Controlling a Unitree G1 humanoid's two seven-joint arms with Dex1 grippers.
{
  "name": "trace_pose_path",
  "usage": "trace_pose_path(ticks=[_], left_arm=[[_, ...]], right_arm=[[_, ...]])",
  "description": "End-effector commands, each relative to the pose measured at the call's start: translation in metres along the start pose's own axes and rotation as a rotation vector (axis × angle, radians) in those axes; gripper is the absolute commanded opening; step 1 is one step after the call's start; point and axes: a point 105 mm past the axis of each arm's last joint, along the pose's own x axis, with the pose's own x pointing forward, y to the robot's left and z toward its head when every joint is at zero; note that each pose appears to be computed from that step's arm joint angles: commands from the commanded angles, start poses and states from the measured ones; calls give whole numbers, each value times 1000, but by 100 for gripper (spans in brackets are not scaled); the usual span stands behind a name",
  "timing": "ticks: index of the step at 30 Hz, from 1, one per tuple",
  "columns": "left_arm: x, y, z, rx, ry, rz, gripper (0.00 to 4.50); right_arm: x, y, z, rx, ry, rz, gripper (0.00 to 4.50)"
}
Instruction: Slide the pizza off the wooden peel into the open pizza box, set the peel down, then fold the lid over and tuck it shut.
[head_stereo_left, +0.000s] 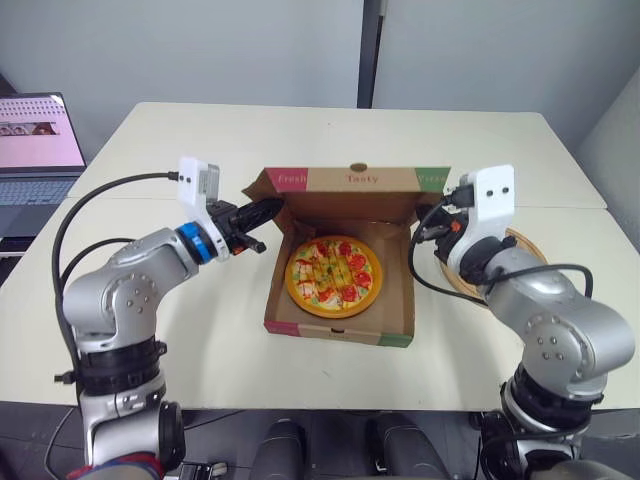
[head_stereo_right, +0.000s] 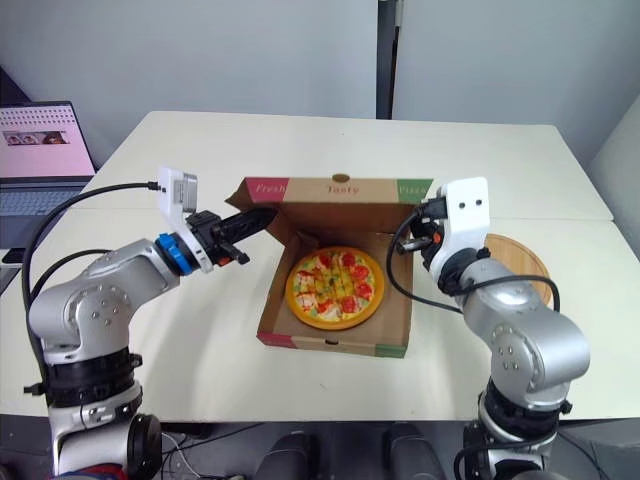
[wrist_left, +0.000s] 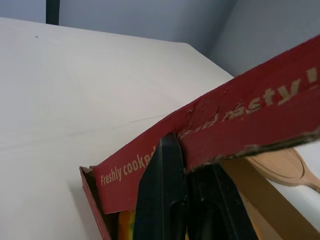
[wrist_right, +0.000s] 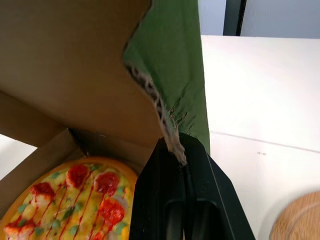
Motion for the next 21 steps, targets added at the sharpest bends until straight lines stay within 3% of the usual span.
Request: trace_pose_path(ticks=[1, 18, 21], left_arm=[[-1, -17, 0, -8, -33, -49, 0], [-18, -19, -32, -49, -15, 31, 0], [-19, -17, -33, -34, -9, 40, 0]], right_arm=[[-9, 25, -8, -35, 0, 98, 1], [-18, 27, -56, 48, 9, 42, 1], [-22, 19, -61, 89, 14, 14, 55]])
